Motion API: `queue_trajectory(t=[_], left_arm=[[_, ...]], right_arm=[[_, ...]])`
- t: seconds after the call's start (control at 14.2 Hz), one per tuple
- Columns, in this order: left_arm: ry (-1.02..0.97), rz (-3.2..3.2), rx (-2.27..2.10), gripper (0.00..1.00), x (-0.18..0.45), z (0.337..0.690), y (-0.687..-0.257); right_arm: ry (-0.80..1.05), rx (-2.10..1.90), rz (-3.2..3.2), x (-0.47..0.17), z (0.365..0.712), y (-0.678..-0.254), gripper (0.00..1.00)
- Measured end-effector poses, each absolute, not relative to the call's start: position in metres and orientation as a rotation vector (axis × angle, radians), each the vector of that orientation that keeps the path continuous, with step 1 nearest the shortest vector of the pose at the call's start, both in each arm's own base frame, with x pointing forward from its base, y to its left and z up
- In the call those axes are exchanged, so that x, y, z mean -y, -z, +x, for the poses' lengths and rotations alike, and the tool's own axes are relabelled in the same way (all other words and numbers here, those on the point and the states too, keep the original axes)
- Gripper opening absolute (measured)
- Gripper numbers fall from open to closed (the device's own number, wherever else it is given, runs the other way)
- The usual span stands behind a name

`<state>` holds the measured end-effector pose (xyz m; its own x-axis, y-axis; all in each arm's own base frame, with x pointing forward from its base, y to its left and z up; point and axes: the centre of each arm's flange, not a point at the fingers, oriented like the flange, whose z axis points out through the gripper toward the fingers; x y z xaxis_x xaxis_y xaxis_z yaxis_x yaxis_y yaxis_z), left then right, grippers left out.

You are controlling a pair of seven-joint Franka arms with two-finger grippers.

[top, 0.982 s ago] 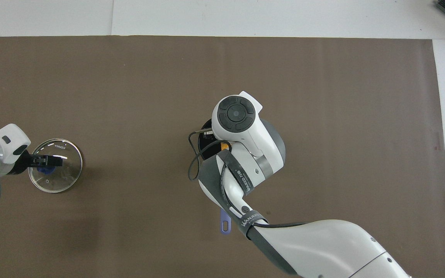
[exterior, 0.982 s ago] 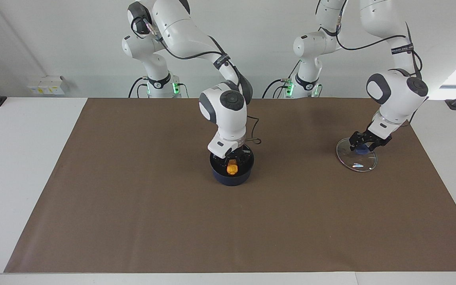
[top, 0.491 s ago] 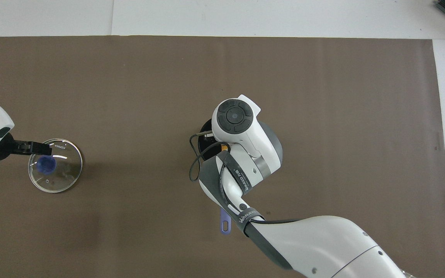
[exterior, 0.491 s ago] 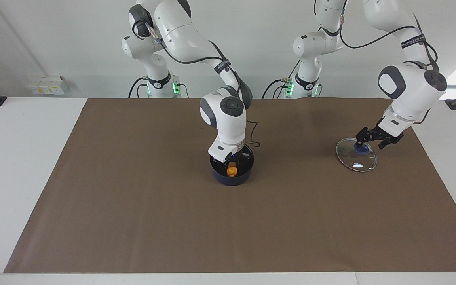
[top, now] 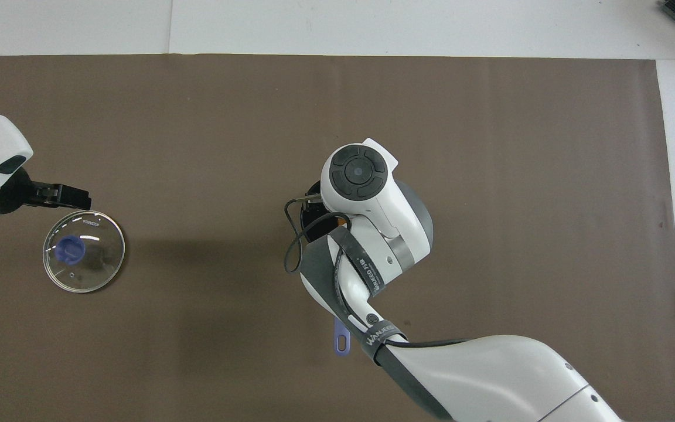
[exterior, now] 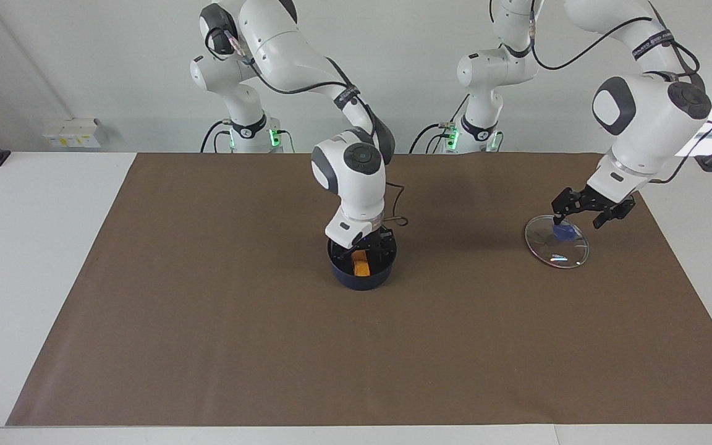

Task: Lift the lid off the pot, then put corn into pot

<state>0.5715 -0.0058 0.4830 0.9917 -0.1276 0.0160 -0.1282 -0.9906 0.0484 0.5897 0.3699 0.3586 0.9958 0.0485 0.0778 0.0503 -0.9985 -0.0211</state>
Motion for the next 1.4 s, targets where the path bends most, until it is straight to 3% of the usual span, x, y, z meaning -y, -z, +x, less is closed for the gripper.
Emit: queue_trajectory(t=[0.28,0.56,0.91,1.19,1.4], left_arm=[[-0.035,3.085,0.175,1.00,0.080,0.570,-0.495],[-0.016,3.089,0.225,1.00,0.101,0.566,-0.509],[0.068,3.106,0.201,1.00,0.086,0.568,-0.564],[0.120,3.107,0.173,1.00,0.068,0.566,-0.577],[0.150,3.108,0.158,1.00,0.060,0.561,-0.580]], right_arm=[[0.160,-0.050,-3.106,-0.324,0.596,-0.441,1.00],[0.138,-0.156,-3.112,-0.269,0.585,-0.517,1.00],[0.104,-0.164,-3.128,-0.205,0.574,-0.569,1.00],[-0.036,-0.072,-3.163,-0.139,0.553,-0.601,1.00],[-0.120,-0.045,-3.170,-0.107,0.544,-0.602,1.00]])
